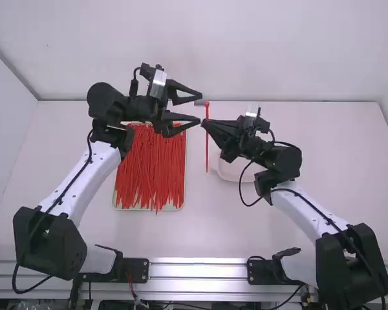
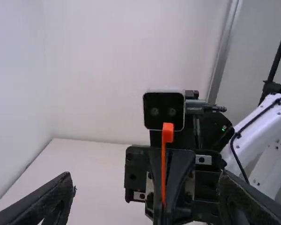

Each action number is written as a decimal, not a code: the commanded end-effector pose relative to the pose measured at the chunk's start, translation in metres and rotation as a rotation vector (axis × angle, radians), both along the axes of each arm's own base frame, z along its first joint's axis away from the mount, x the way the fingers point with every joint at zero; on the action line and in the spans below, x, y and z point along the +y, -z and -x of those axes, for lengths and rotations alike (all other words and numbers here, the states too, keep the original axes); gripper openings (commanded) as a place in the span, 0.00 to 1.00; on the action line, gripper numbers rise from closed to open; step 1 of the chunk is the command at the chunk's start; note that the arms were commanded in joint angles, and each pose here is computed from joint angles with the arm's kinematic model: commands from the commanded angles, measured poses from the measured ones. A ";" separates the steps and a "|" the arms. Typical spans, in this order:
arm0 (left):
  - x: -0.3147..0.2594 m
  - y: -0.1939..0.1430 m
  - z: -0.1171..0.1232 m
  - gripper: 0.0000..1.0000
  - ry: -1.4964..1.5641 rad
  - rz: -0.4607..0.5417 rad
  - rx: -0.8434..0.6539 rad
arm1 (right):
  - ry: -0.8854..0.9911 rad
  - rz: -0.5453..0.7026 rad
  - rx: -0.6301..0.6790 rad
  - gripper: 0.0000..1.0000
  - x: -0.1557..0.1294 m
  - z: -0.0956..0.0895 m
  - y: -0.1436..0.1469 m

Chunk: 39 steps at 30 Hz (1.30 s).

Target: Fasten the cable tie

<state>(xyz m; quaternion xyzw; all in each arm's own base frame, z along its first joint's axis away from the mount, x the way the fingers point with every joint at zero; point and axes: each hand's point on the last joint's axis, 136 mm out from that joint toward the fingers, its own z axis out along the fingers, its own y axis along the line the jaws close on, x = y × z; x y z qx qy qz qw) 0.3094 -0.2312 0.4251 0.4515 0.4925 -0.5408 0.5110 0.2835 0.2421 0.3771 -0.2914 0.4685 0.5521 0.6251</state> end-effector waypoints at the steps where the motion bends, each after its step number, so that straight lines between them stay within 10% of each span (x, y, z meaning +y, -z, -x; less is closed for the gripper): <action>1: 0.000 -0.013 0.001 0.78 -0.010 0.016 -0.022 | 0.023 -0.022 -0.036 0.00 0.002 -0.001 -0.012; 8: 0.000 -0.012 0.000 0.67 -0.008 0.014 -0.004 | -0.001 -0.004 -0.051 0.00 0.016 0.007 -0.009; 20: -0.001 -0.011 0.001 0.02 -0.002 0.011 0.006 | 0.001 -0.004 -0.069 0.00 0.017 0.009 -0.010; 31: -0.001 -0.009 0.004 0.36 0.019 0.002 0.035 | 0.013 -0.029 -0.067 0.00 0.014 0.008 -0.015; 39: -0.007 -0.010 0.010 0.29 0.042 0.003 0.037 | 0.014 -0.029 -0.067 0.00 0.014 0.008 -0.015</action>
